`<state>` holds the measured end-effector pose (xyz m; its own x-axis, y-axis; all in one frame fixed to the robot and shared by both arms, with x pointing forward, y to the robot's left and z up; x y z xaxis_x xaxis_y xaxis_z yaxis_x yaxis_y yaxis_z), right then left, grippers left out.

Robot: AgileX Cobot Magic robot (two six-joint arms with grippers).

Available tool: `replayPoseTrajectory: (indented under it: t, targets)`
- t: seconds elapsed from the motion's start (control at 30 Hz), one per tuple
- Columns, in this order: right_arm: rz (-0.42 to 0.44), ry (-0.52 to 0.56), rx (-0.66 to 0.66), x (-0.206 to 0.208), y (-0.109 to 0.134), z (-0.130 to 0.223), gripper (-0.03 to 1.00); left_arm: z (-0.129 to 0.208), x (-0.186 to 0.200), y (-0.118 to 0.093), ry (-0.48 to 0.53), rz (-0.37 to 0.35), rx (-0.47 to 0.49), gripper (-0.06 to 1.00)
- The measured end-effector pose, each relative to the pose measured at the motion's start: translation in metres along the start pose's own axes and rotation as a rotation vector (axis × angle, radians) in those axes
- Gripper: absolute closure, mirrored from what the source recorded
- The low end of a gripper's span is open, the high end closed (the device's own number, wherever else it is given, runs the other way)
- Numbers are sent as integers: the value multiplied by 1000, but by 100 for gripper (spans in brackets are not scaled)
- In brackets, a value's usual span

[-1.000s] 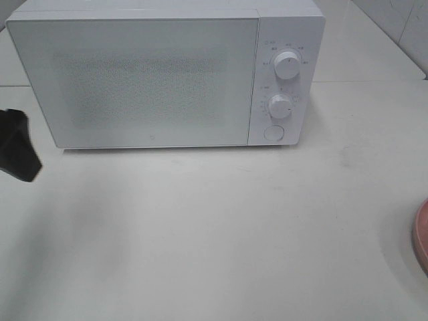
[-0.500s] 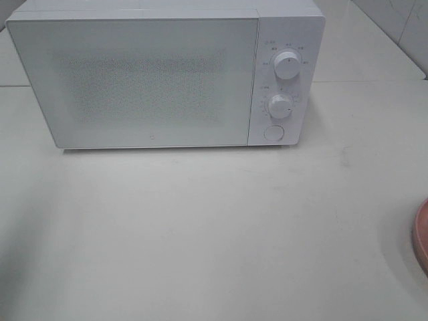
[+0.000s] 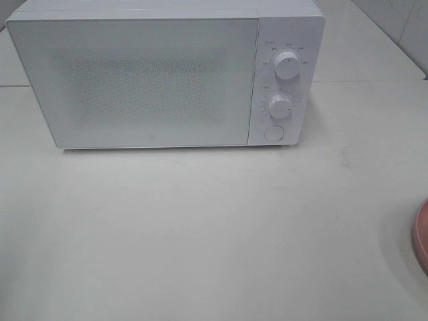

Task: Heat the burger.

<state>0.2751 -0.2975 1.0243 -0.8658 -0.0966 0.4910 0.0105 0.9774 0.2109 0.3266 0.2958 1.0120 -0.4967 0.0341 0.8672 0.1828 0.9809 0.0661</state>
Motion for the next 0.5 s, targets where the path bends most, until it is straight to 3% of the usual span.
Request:
replayPoseTrajectory:
  t: [0.17,0.23,0.27,0.33,0.5]
  targets:
    - [0,0,0,0,0,0,21,7,4,-1,-100,-16,-1,-3]
    - [0,0,0,0,0,0,21,8,13,-1,-248,-40,-2,-3]
    - [0,0,0,0,0,0,21,8,13,-1,-248,-40,-2,-3]
    - [0,0,0,0,0,0,21,16,20,-2,-340,-55,-6,-3]
    - [0,0,0,0,0,0,21,23,30,-4,-434,-71,-12,-3]
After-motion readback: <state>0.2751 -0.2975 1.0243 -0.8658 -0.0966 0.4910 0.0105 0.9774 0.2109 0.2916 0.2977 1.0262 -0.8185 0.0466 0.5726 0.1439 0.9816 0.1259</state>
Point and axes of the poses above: a point on each arm's last joint axis where the gripper is mounted, x pointing back along that axis away from the gripper, y along the wrist's bending axis when the last joint is at zero, z = x × y, the point moved 5 cm from there along -x, pointing out along that axis toward the gripper, and after that the axes turned 11 degrees about -x, right-handed, at the moved point
